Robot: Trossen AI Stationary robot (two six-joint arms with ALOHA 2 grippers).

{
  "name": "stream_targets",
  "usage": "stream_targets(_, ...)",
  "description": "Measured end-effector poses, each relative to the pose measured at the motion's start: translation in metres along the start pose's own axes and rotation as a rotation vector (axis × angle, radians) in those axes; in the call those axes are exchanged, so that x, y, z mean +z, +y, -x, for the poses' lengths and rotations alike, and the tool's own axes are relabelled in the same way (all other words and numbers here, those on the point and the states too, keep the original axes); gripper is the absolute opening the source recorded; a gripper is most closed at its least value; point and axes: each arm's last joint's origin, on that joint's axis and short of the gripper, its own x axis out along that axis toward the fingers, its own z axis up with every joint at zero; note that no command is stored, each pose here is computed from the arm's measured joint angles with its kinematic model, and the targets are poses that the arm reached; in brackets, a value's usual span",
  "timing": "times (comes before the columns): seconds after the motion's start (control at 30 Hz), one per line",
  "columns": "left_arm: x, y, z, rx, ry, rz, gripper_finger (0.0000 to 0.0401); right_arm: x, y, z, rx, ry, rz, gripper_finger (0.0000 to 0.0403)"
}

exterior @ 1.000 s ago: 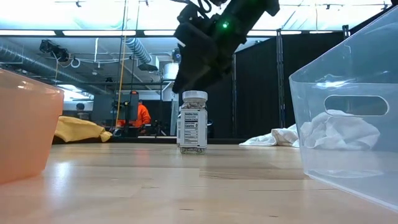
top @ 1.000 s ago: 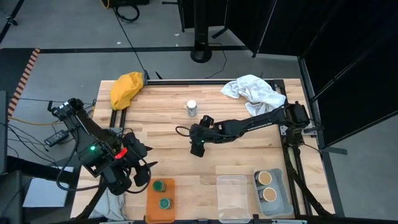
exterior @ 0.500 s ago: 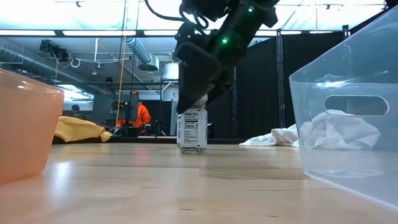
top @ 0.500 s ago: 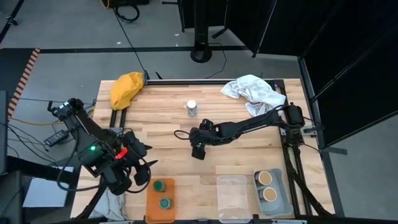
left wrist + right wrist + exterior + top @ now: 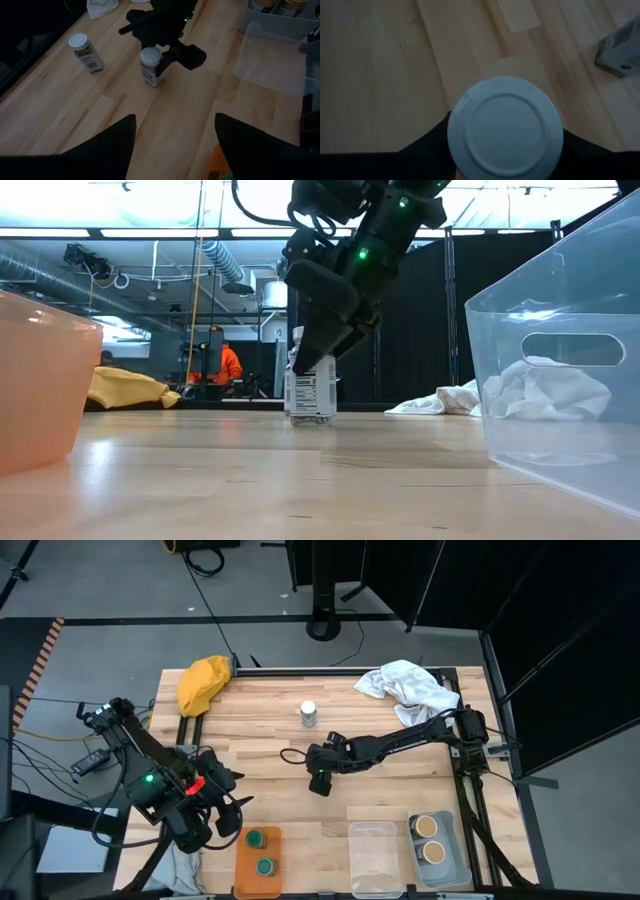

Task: Sort spices by type
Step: Put the bottom white spice bottle into the transparent bin

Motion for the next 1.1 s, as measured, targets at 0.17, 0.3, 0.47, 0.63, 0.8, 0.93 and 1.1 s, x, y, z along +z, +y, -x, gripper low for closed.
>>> stream_targets(0.17, 0.000, 0.000, 0.000, 0.003, -0.004, -0.001, 0.0275, 0.000, 0.000, 0.005, 0.003, 0.002, -0.015, 0.0201)
stream_targets(0.3, 0.000, 0.001, 0.000, 0.013, -0.010, -0.008, 0.0275, 0.006, 0.000, 0.030, 0.025, -0.047, -0.019, 0.0201)
stream_targets(0.47, 0.000, 0.003, 0.000, 0.027, -0.013, -0.021, 0.0275, 0.016, -0.004, 0.090, 0.042, -0.174, -0.039, 0.0201)
stream_targets(0.63, 0.000, 0.003, 0.000, 0.038, -0.033, -0.025, 0.0275, 0.013, -0.006, 0.170, 0.075, -0.338, -0.055, 0.0201)
stream_targets(0.8, 0.001, 0.003, 0.000, 0.050, -0.060, -0.025, 0.0275, -0.015, 0.003, 0.226, 0.134, -0.361, -0.002, 0.0201)
stream_targets(0.93, 0.002, 0.004, 0.000, 0.059, -0.085, -0.023, 0.0275, -0.048, 0.023, 0.250, 0.219, -0.267, 0.032, 0.0201)
stream_targets(1.1, 0.002, 0.003, 0.000, 0.061, -0.093, -0.022, 0.0275, -0.081, 0.056, 0.261, 0.335, -0.153, 0.023, 0.0201)
